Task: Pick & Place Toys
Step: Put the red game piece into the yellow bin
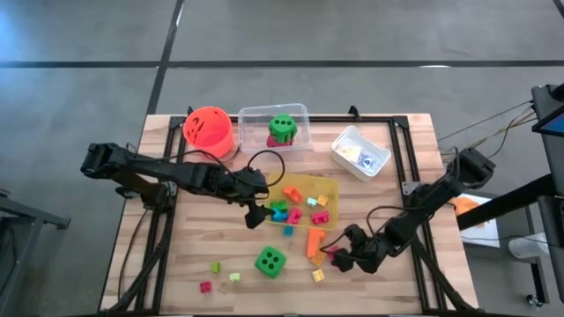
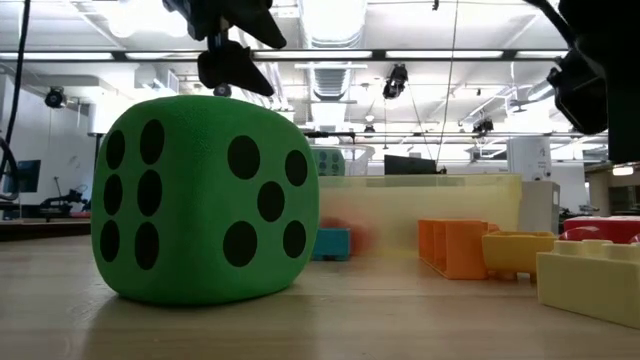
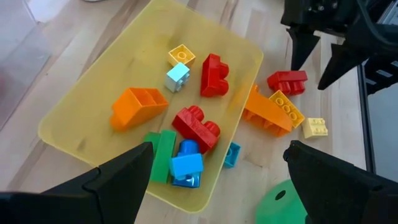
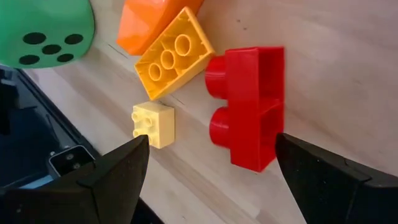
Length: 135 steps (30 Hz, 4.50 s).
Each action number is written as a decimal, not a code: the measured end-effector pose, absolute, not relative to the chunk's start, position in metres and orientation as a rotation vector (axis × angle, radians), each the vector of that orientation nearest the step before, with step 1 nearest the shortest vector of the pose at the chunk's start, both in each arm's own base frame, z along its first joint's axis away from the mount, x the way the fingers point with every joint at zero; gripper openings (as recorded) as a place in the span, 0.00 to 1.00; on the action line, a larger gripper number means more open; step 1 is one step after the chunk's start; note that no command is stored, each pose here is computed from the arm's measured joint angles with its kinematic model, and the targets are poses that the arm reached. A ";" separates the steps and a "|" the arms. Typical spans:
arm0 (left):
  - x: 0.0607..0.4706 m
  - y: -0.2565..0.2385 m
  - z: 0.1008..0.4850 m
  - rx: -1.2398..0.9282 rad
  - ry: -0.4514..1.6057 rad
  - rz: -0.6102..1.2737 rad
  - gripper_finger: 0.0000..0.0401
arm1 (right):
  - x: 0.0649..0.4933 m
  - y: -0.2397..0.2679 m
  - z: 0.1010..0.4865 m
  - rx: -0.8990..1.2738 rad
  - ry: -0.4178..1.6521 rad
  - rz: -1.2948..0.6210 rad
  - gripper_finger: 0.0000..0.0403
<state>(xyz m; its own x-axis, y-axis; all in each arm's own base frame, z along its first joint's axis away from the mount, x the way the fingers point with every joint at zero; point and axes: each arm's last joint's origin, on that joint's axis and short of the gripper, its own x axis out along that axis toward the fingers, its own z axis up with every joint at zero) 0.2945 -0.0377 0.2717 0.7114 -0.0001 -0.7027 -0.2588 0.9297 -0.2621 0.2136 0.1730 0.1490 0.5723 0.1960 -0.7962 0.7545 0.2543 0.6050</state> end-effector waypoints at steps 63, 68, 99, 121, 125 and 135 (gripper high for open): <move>0.287 -0.037 0.264 -0.392 0.874 0.199 0.90 | 0.242 0.111 0.264 0.904 0.891 -0.577 0.03; 0.281 -0.039 0.260 -0.408 0.961 0.161 0.90 | 0.265 0.067 0.259 0.825 0.919 -0.588 0.03; 0.233 -0.093 0.250 -0.450 1.311 0.223 0.90 | 0.304 -0.008 0.190 0.520 1.068 -0.426 0.03; 0.221 -0.105 0.259 -0.488 1.267 0.237 0.90 | 0.309 -0.006 0.168 0.209 1.212 -0.324 0.03; 0.221 -0.105 0.259 -0.507 1.267 0.253 0.90 | 0.309 -0.005 0.167 0.196 1.218 -0.315 0.03; 0.221 -0.105 0.259 -0.515 1.263 0.255 0.90 | 0.310 -0.005 0.161 0.181 1.241 -0.309 0.03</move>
